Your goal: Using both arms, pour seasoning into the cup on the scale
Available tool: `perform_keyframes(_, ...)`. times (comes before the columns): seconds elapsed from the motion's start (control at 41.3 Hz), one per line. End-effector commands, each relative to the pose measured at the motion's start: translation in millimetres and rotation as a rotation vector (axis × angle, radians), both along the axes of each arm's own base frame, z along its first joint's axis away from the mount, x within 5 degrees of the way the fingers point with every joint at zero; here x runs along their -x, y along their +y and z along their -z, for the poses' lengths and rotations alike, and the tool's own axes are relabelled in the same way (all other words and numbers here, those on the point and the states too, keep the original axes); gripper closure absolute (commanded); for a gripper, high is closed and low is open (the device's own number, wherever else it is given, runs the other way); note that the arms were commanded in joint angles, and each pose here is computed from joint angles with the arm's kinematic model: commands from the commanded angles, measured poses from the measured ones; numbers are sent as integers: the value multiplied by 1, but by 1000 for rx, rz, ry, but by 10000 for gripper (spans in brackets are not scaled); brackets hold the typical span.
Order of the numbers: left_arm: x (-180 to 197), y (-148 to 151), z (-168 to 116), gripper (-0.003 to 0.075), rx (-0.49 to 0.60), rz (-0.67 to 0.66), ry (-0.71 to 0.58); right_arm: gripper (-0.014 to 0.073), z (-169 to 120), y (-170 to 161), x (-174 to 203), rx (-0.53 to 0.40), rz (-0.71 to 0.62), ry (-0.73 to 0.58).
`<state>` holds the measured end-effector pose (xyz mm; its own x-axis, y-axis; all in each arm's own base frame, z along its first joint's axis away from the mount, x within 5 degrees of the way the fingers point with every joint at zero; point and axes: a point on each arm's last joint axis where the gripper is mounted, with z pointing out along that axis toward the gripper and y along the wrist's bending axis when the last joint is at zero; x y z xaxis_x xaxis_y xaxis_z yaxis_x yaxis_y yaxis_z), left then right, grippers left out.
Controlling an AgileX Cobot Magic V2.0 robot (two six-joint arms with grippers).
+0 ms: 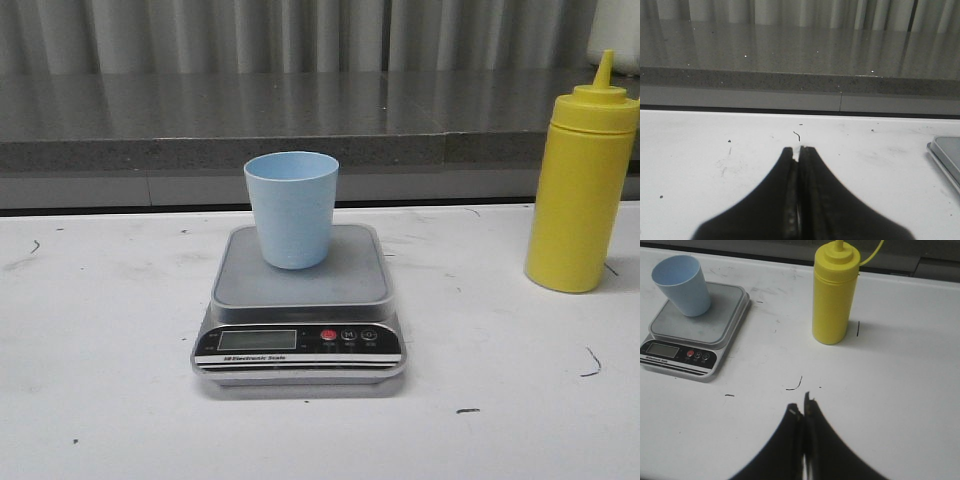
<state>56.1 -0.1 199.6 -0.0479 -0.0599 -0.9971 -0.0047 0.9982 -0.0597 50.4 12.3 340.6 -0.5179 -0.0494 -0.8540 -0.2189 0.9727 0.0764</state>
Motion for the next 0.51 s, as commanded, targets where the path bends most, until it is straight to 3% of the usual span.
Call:
perform_keyframes(0.0, 1, 1, -12, 740, 19, -6, -178, 663, -14, 1, -2, -17, -6, -86)
perform_keyframes(0.484, 1, 1, -9, 740, 43, -6, -173, 663, -14, 1, -2, -17, -6, -86)
